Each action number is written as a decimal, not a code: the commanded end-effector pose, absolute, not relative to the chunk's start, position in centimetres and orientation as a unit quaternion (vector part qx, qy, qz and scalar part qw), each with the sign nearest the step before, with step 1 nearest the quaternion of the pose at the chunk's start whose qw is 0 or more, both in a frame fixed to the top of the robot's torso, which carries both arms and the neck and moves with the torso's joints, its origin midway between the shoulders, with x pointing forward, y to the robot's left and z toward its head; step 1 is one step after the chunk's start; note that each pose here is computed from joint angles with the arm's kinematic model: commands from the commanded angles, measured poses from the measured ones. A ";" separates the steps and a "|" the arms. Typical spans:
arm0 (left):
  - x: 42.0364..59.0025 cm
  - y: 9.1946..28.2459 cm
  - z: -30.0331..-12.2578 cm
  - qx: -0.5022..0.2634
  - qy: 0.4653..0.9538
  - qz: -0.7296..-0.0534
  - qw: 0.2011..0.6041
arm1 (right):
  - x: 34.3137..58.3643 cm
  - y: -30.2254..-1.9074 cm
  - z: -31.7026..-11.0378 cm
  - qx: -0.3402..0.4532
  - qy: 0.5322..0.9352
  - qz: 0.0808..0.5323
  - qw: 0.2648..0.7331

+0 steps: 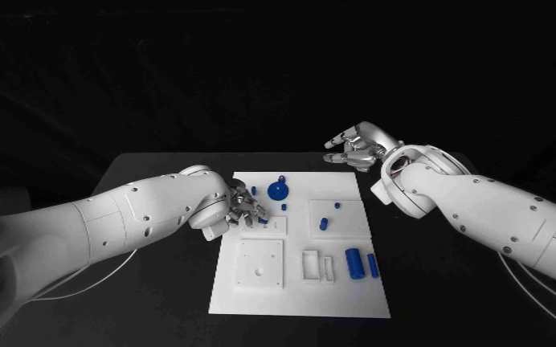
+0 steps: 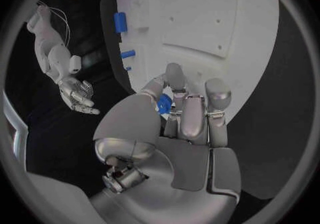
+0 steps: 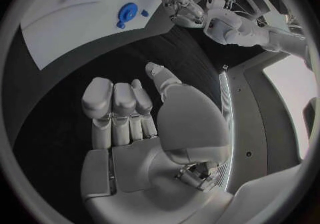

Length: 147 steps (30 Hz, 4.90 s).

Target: Assemble the parts on the task board

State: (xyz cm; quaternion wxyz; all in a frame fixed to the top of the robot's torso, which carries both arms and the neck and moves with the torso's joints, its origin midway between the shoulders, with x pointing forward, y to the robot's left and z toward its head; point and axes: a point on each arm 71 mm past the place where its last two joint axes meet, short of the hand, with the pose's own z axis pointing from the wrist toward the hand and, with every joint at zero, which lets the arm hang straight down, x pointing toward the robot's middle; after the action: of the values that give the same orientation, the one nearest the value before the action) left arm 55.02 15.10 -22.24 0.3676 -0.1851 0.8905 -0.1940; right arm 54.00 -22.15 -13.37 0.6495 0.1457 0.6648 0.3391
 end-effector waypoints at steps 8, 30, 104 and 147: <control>55.0 14.5 -22.6 -0.164 0.892 -0.186 0.379 | 54.0 -21.9 -13.2 0.146 0.661 0.346 0.649; 54.8 14.6 -23.0 -0.141 0.901 -0.173 0.371 | 54.0 -21.9 -13.3 0.146 0.665 0.345 0.646; 54.7 13.9 -23.6 -0.110 0.916 -0.161 0.351 | 54.3 -21.4 -13.8 0.148 0.675 0.346 0.635; 55.0 13.8 -23.5 -0.111 0.911 -0.160 0.364 | 54.3 -21.4 -14.2 0.150 0.678 0.346 0.631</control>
State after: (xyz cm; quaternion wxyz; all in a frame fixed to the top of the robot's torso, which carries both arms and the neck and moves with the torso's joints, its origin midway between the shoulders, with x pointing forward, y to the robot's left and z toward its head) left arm 55.09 13.84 -23.39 0.3671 -0.1151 0.9088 -0.1613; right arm 54.30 -21.46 -14.11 0.6348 0.1532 0.6748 0.3438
